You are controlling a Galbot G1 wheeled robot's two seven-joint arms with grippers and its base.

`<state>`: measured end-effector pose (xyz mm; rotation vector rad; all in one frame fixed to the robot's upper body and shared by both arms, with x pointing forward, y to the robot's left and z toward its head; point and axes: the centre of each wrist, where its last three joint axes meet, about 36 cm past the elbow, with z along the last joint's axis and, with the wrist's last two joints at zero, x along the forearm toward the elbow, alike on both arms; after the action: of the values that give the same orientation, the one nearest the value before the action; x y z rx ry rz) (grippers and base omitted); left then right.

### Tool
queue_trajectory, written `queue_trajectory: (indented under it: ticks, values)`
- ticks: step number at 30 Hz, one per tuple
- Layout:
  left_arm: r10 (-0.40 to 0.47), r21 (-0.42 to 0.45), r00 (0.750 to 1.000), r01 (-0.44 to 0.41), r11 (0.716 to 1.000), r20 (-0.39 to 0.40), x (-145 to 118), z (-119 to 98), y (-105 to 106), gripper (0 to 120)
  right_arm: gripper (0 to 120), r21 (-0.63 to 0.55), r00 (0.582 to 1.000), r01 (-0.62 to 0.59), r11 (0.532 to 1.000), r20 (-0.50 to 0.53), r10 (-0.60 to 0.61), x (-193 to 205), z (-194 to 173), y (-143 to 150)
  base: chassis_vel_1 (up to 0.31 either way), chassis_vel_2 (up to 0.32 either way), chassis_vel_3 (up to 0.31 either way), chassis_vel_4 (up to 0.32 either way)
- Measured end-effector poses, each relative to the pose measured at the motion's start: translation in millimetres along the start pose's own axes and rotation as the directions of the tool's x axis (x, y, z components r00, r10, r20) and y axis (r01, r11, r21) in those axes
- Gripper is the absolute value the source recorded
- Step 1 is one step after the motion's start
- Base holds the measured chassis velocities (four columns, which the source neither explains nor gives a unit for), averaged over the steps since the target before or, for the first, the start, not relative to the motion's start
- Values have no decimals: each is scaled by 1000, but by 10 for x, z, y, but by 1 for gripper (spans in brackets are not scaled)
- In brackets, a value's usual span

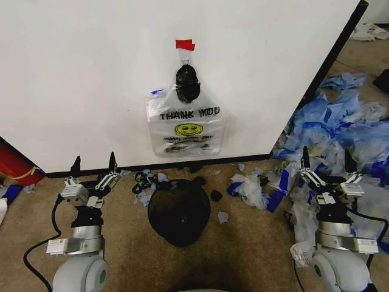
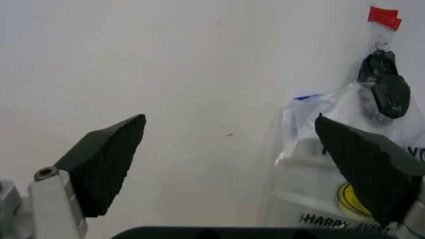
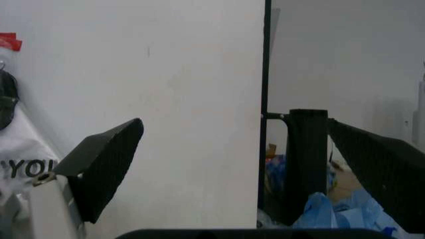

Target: Pick up the garbage bag from the wall and place it over the trash bin.

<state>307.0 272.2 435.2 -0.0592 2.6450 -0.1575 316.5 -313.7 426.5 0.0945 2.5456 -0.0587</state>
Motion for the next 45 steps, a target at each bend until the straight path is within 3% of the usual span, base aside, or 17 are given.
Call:
queue_trajectory:
  ticks: [12,16,19,22,25,29,31,35,36,41,45]
  values:
    - [0,-4,1000,0,1000,-4,10,25,10,100,100,-19,1000,10,1000,-5,-10,18,22,46,0,0,0,0]
    - [0,-6,1000,0,1000,-10,17,60,6,100,100,-67,999,3,998,-38,-5,-68,-2,121,0,0,0,0]
    - [-2,-14,1000,2,1000,-20,41,106,4,100,100,-178,995,-32,984,-100,14,-248,-47,289,0,0,0,0]
    - [1,-19,999,-1,1000,-36,67,169,-13,100,100,-327,978,-101,940,-206,33,-455,-132,483,0,0,0,0]
    - [17,-11,998,-18,1000,-53,36,246,-66,100,100,-402,963,-134,906,-269,23,-567,-163,554,0,0,0,0]
    - [26,-17,996,-27,999,-86,67,364,-101,100,100,-548,940,-120,828,-331,-83,-808,-159,803,0,0,0,0]
    - [25,-18,996,-27,999,-90,73,382,-107,100,100,-575,937,-110,811,-332,-108,-863,-166,858,0,0,0,0]
    - [21,-26,994,-24,999,-108,105,466,-151,100,100,-712,928,10,702,-254,-271,-1066,-152,1159,0,0,0,0]
    - [21,-26,994,-24,999,-108,105,466,-151,100,100,-712,928,10,702,-254,-271,-1066,-152,1159,0,0,0,0]
    - [1,-39,993,-6,999,-118,155,509,-171,100,100,-807,906,171,565,-97,-413,-1319,-36,1595,0,0,0,0]
    - [-7,-40,993,2,999,-115,143,520,-184,100,100,-827,899,209,521,-48,-436,-1541,52,1808,0,0,0,0]
